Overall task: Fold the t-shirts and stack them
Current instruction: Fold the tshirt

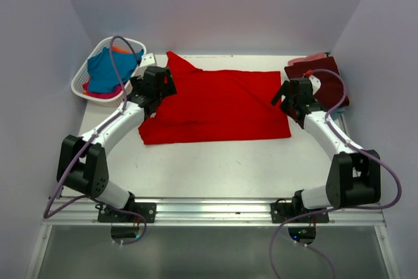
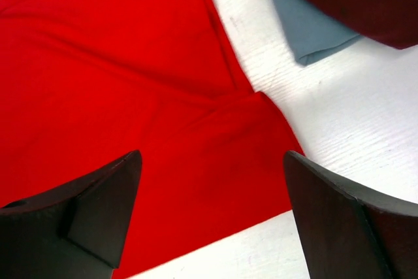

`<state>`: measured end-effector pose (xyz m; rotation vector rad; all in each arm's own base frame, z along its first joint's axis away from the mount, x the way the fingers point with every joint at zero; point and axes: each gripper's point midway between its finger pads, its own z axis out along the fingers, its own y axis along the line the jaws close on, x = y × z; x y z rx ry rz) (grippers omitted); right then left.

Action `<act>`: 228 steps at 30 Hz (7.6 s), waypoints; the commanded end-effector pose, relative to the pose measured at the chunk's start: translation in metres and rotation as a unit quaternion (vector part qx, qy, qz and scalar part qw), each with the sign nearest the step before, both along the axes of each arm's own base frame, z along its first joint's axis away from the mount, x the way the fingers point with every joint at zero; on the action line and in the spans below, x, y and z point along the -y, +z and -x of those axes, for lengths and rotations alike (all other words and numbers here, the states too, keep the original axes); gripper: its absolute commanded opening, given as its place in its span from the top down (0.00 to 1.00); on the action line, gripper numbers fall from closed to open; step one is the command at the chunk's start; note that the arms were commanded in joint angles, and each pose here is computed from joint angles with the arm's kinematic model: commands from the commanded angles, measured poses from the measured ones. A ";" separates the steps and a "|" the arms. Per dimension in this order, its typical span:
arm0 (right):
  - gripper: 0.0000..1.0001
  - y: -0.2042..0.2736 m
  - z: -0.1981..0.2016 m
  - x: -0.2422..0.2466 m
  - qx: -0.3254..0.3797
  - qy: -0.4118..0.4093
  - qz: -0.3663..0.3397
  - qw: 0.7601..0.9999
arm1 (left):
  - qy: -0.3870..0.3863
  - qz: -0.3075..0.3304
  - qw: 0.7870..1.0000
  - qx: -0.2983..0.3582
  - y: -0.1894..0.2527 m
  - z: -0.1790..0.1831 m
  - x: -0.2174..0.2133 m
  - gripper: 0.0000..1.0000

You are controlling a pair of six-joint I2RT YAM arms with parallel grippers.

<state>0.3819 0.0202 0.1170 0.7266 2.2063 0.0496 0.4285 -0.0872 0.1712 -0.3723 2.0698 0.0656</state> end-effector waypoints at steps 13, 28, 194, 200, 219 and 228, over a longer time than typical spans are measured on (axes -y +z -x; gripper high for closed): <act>1.00 -0.009 0.027 -0.074 0.001 0.196 -0.087 0.977 | -0.080 0.151 0.984 0.051 -0.014 0.031 0.040 0.58; 1.00 -0.011 0.029 -0.111 -0.027 0.256 -0.061 0.964 | -0.084 0.172 0.981 0.031 -0.030 0.034 0.048 1.00; 1.00 -0.083 0.020 -0.113 -0.126 0.244 0.033 0.961 | -0.153 0.232 0.961 0.012 -0.081 0.007 0.082 0.67; 1.00 -0.094 0.015 -0.114 -0.133 0.241 0.036 0.961 | -0.151 0.241 0.959 -0.008 -0.097 0.022 0.082 1.00; 1.00 -0.130 0.111 -0.116 -0.294 0.302 0.012 0.907 | -0.011 0.213 0.971 -0.110 -0.166 0.029 0.040 1.00; 1.00 -0.140 0.188 -0.166 -0.355 0.380 -0.008 0.854 | -0.033 0.221 0.968 -0.109 -0.162 -0.028 0.047 1.00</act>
